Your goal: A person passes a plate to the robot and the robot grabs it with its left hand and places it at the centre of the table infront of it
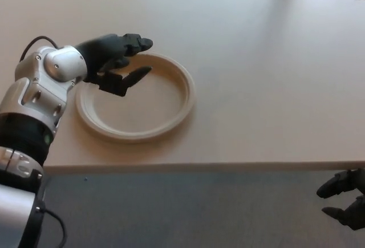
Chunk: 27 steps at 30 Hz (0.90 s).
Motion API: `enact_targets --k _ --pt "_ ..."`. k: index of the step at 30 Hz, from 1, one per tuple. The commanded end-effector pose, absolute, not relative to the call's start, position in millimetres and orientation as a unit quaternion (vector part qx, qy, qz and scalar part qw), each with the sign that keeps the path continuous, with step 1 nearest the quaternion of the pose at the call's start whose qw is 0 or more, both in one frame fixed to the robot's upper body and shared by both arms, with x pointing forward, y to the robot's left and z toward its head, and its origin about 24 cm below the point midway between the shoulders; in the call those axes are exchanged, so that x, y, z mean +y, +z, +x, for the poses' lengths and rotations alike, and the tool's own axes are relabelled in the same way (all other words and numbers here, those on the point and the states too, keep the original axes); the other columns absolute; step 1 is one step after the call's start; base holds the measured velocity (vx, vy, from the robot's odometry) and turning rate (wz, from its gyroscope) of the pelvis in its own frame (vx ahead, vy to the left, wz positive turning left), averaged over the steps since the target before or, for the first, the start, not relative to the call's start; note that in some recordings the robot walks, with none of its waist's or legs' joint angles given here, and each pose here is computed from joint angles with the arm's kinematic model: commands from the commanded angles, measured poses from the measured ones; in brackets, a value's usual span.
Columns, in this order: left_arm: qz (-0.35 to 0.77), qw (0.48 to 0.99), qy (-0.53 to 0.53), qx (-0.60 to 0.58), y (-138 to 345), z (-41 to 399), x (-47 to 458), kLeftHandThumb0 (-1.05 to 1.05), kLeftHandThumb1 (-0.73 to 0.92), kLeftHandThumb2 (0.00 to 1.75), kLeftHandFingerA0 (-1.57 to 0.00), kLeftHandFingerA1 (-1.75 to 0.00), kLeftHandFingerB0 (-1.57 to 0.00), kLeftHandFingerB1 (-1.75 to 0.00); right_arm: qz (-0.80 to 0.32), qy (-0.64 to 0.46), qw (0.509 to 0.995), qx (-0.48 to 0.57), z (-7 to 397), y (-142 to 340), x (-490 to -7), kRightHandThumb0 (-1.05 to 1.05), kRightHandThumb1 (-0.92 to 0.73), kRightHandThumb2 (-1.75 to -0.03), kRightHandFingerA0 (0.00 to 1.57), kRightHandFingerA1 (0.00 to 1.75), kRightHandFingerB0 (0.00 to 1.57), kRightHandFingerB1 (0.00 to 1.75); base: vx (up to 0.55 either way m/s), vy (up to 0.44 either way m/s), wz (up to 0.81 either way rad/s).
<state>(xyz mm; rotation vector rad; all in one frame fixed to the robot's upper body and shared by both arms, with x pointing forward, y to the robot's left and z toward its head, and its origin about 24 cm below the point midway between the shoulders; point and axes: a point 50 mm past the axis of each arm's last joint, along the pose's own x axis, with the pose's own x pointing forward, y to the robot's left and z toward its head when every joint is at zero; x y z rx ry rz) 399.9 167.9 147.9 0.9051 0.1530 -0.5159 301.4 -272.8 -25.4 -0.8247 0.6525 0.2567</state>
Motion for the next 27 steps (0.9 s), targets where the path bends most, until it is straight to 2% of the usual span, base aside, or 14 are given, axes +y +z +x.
enact_targets --k 1,2,3,4,6,7,8,11,12,17,18,23,24,27 --pt "0.402 0.89 -0.213 -0.037 175.1 388.2 164.3 -0.94 0.82 1.18 -0.07 -0.19 -0.03 -0.15 -0.39 0.111 0.858 0.316 304.0 -20.2 -279.1 -0.49 -0.41 -0.87 0.7 0.75 0.48 0.62 0.0 0.0 0.0" --pt "0.401 0.89 -0.212 -0.043 176.6 386.6 163.6 -0.94 0.82 1.18 -0.07 -0.19 -0.03 -0.15 -0.389 0.111 0.858 0.316 303.9 -20.1 -279.1 -0.49 -0.41 -0.87 0.7 0.75 0.48 0.62 0.0 0.0 0.0" --pt "0.395 0.893 -0.207 -0.06 184.4 381.6 160.8 -1.04 0.92 0.84 -0.14 -0.24 0.0 -0.19 -0.391 0.112 0.857 0.314 303.8 -20.1 -279.1 -0.47 -0.57 -0.57 0.7 0.65 0.57 0.53 0.0 0.0 0.0" --pt "0.388 0.893 -0.204 -0.102 195.6 374.1 157.7 -0.92 0.84 1.24 -0.09 -0.24 0.0 -0.15 -0.39 0.109 0.858 0.315 305.0 -19.5 -278.5 -0.47 -0.56 -0.56 0.7 0.67 0.58 0.54 0.0 0.0 0.0" --pt "0.381 0.889 -0.201 -0.157 208.7 362.9 155.2 -0.96 0.88 1.27 -0.03 -0.14 -0.01 -0.11 -0.387 0.106 0.859 0.317 306.2 -19.0 -277.7 -0.48 -0.57 -0.57 0.71 0.68 0.58 0.55 0.0 0.0 0.0" --pt "0.381 0.888 -0.201 -0.16 209.6 361.1 155.0 -0.96 0.88 1.27 -0.03 -0.14 -0.01 -0.11 -0.389 0.108 0.859 0.316 305.7 -19.2 -277.8 -0.48 -0.57 -0.57 0.71 0.68 0.58 0.55 0.0 0.0 0.0" --pt "0.385 0.881 -0.193 -0.194 216.5 350.5 154.3 -0.92 0.88 1.26 -0.1 -0.28 0.0 -0.16 -0.396 0.113 0.857 0.31 304.1 -20.0 -278.3 -0.47 -0.57 -0.57 0.72 0.68 0.58 0.55 0.0 0.0 0.0" --pt "0.353 0.879 -0.18 -0.265 228.2 324.7 155.9 -0.9 0.86 1.22 -0.08 -0.29 -0.07 -0.2 -0.395 0.11 0.854 0.319 302.0 -23.1 -278.3 -0.48 -0.57 -0.56 0.7 0.67 0.59 0.54 0.0 0.0 0.0" --pt "0.345 0.879 -0.175 -0.279 230.3 316.3 157.6 -0.9 0.85 1.2 -0.09 -0.38 -0.09 -0.23 -0.393 0.112 0.855 0.319 301.3 -23.8 -278.2 -0.48 -0.57 -0.57 0.68 0.67 0.57 0.55 0.0 0.0 0.0" --pt "0.316 0.871 -0.177 -0.332 232.3 261.5 169.7 -0.82 0.78 1.17 -0.06 -0.42 -0.02 -0.28 -0.393 0.116 0.851 0.328 294.5 -29.8 -280.2 -0.48 -0.58 -0.57 0.67 0.66 0.57 0.54 0.0 0.0 0.0" --pt "0.313 0.867 -0.179 -0.344 225.4 244.4 176.2 -0.91 0.9 0.78 -0.19 -0.32 -0.08 -0.23 -0.394 0.117 0.85 0.331 292.1 -32.1 -280.4 -0.49 -0.59 -0.58 0.67 0.66 0.56 0.54 0.0 0.0 0.0" --pt "0.307 0.872 -0.18 -0.336 203.0 203.2 189.6 -0.86 0.92 0.75 -0.24 -0.35 -0.1 -0.25 -0.387 0.12 0.848 0.342 284.9 -38.4 -282.2 -0.48 -0.58 -0.57 0.66 0.65 0.57 0.55 0.0 0.0 0.0" --pt "0.299 0.879 -0.187 -0.321 192.3 192.1 193.2 -0.85 0.77 1.06 -0.27 -0.47 -0.11 -0.4 -0.39 0.122 0.846 0.344 282.3 -40.7 -282.4 -0.49 -0.58 -0.58 0.66 0.65 0.57 0.55 0.0 0.0 0.0" --pt "0.274 0.901 -0.194 -0.273 164.9 173.6 199.8 -0.84 0.73 1.03 -0.3 -0.48 -0.13 -0.4 -0.389 0.123 0.843 0.352 278.0 -45.7 -281.5 -0.48 -0.59 -0.57 0.69 0.64 0.57 0.53 0.0 0.0 0.0"
